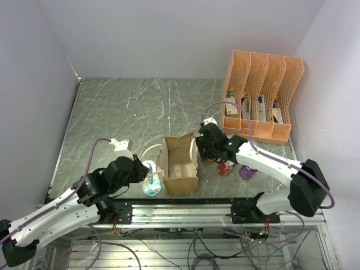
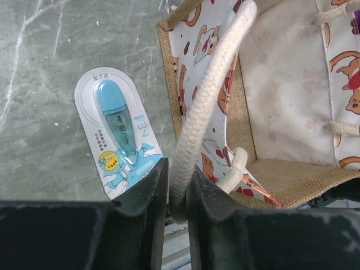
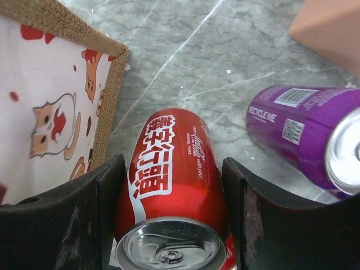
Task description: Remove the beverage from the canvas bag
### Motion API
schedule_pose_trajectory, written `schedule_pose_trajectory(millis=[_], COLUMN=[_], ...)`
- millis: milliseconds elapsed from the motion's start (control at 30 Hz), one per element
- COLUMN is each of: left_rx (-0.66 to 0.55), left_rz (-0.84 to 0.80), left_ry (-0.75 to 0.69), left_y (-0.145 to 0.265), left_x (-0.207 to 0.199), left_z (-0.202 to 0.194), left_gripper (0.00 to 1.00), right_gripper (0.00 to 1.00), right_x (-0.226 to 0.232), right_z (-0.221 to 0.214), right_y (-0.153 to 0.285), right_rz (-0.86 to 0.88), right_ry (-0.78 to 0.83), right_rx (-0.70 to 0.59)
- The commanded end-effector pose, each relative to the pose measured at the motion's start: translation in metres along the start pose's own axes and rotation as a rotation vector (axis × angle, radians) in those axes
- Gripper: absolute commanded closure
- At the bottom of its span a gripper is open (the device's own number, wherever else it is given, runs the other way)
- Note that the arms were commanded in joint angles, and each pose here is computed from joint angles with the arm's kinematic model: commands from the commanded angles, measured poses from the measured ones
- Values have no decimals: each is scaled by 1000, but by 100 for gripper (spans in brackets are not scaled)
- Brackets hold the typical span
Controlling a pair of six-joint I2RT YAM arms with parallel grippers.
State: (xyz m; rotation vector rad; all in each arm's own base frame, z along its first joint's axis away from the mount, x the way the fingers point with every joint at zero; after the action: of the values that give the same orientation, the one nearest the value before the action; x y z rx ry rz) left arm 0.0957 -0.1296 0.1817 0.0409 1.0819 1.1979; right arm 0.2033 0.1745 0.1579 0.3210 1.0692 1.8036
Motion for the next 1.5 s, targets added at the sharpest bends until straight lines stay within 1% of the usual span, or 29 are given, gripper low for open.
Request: schedule_pose_trajectory(millis=[0,133,200,267,367,567,667,767,900,967,1100,1233,1333,1467], left_rx=[-28,-34,-35,-34,-31,-39,-53,-62,-79,-91,-130,-184,-248,-338], left_rz=[-9,-22,-27,-25,-24,-25,-26,-36,-37,-37,-25,-5,13,11], left_ry=[13,21,22,21,17,2,-6,-12,-19,-27,-44,-79,-127,-192], left_y=[4,6,7,7,7,9,12,14,18,20,24,30,41,62], left_x=[-6,-7,-7,-7,-9,-13,-15,-18,-20,-22,-25,-32,-44,-68], left_z=[7,8,9,8,9,13,17,20,25,28,37,50,69,100], left_gripper=[70,66,66,64,62,54,49,40,31,25,14,4,0,1], right_gripper=[100,98,94,88,75,40,23,13,7,4,1,0,0,0], right_x=[2,-1,-3,-4,-5,-7,-9,-12,-14,-16,-19,-24,-31,-49], right_z=[21,15,13,11,9,15,19,21,25,28,34,43,53,66], right_y=[-3,-12,-15,-18,-22,-17,-13,-9,0,8,20,40,61,101], right_rz=[49,50,50,61,72,80,76,66,67,73,92,98,87,21], right_ry=[-2,-9,-9,-3,7,4,4,3,-3,-13,-16,-39,-75,-132], right_rx=[-46,8,30,48,73,46,27,15,-23,-66,-152,-267,-366,-503])
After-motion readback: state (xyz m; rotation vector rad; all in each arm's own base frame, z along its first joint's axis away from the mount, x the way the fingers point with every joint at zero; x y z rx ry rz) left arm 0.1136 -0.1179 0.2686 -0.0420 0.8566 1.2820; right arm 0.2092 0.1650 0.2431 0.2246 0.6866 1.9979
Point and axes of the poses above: each gripper's point midway between its finger pads, its own y axis back along the fingers, its own x axis along the line the jaws close on, z = x × y, the point moved 8 cm from there along y, back along the fingers, and after that the axes turned 14 degrees about y, right-handed, at the moved point
